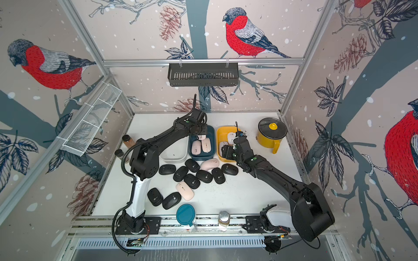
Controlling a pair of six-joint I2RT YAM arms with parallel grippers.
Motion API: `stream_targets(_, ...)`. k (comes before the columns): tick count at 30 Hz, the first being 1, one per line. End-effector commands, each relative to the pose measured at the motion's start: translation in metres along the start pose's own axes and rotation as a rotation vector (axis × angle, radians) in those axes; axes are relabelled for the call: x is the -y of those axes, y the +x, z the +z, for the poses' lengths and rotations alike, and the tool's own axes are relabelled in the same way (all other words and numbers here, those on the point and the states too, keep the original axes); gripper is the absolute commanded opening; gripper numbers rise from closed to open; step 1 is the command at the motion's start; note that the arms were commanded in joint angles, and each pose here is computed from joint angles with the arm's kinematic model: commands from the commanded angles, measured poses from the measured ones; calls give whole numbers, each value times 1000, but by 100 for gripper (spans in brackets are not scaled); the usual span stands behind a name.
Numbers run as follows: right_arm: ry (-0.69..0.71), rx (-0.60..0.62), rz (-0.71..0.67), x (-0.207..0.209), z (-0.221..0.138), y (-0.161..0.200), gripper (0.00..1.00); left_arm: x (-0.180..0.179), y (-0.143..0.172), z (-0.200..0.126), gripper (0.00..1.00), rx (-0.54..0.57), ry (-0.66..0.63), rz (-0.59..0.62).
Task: Place the mice by color into the storage box
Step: Place the mouse in the storage box.
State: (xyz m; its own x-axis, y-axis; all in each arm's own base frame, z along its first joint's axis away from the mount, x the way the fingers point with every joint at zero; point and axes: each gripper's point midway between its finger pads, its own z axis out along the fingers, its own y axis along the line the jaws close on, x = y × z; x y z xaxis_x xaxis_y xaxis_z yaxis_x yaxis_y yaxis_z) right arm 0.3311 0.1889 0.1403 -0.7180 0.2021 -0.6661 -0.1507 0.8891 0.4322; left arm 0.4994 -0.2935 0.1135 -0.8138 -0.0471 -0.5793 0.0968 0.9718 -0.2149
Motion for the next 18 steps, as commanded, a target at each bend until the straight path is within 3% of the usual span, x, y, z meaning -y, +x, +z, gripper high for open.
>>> stream_targets(1,-12,2,5,-2,1,-1,75,-7,-2,8,48,-5,-15,-11)
stream_targets(18,-3,-20,14,1,7,4,75,-25,13,49,49,-59,-53,-44)
